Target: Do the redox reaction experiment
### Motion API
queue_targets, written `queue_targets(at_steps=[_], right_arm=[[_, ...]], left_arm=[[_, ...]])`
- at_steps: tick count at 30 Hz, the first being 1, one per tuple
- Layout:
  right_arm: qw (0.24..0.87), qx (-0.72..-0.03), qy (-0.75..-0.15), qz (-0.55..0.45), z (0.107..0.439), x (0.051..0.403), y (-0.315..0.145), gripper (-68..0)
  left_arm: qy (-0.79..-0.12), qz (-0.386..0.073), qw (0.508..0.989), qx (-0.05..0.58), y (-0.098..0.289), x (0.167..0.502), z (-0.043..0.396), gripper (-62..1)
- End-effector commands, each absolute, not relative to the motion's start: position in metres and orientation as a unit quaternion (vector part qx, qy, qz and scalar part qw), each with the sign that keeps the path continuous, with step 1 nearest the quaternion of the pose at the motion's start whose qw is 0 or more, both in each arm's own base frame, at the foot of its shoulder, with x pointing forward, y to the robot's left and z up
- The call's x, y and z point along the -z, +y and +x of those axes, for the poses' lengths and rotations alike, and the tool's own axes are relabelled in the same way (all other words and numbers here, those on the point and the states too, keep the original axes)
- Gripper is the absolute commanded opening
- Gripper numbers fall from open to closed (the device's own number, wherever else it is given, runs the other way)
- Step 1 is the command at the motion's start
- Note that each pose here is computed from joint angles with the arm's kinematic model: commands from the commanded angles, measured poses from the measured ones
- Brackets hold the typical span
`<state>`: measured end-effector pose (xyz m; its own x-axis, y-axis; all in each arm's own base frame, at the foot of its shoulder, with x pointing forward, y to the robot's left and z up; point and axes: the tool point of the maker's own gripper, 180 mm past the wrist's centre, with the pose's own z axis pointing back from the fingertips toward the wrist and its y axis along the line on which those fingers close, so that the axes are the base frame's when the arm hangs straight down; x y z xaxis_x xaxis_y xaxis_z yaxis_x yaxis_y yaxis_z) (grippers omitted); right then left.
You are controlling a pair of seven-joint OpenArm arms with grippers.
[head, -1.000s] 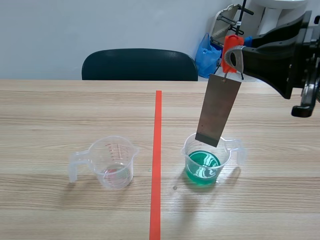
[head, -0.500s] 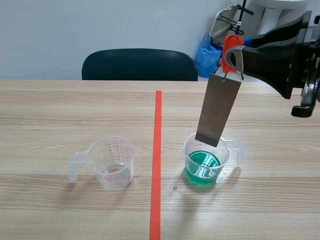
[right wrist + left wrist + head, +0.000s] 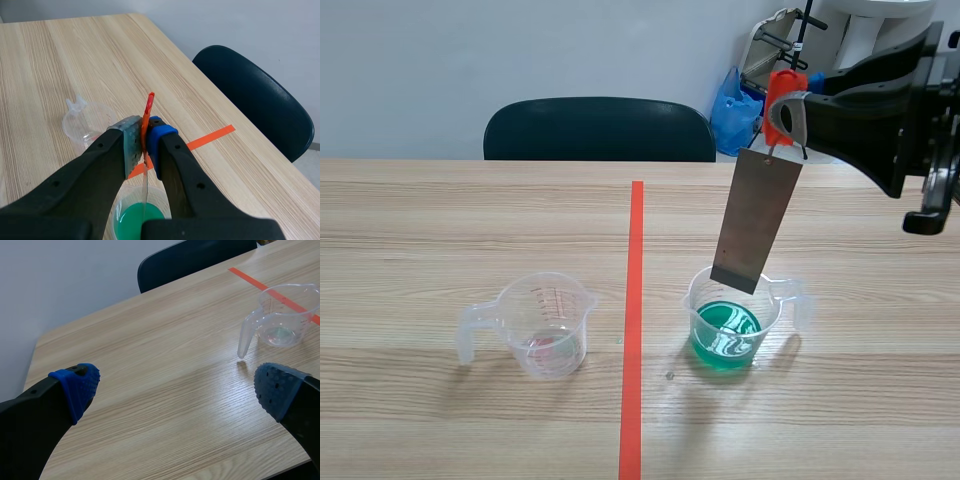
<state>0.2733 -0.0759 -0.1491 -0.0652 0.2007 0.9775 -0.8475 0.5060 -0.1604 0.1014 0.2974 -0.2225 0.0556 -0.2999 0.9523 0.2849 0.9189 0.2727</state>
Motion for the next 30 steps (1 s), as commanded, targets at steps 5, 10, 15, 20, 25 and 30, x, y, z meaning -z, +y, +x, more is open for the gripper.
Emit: queue_targets(at_steps=[5, 10, 15, 20, 25, 30], right_arm=[[0.614, -0.412, -0.615, 0.272, 0.2763, 0.1361, -0.0759, -66.9], [0.614, -0.412, -0.615, 0.272, 0.2763, 0.1361, -0.0759, -66.9], [0.614, -0.412, -0.615, 0.272, 0.2763, 0.1361, -0.0759, -66.9], [0.614, -0.412, -0.615, 0.272, 0.2763, 0.1361, -0.0759, -66.9], [0.616, -0.413, -0.613, 0.271, 0.2764, 0.1370, -0.0760, -66.9], [0.616, -0.418, -0.613, 0.267, 0.2763, 0.1389, -0.0756, -66.9]], left_arm=[[-0.669, 0.009, 0.717, 0.199, 0.2985, 0.2154, 0.1026, 1.4], [-0.669, 0.009, 0.717, 0.199, 0.2985, 0.2154, 0.1026, 1.4], [-0.668, 0.009, 0.717, 0.199, 0.2985, 0.2155, 0.1026, 1.4], [-0.668, 0.009, 0.717, 0.199, 0.2985, 0.2155, 0.1026, 1.4], [-0.668, 0.009, 0.717, 0.199, 0.2985, 0.2155, 0.1026, 1.4], [-0.668, 0.009, 0.717, 0.199, 0.2985, 0.2155, 0.1027, 1.4]])
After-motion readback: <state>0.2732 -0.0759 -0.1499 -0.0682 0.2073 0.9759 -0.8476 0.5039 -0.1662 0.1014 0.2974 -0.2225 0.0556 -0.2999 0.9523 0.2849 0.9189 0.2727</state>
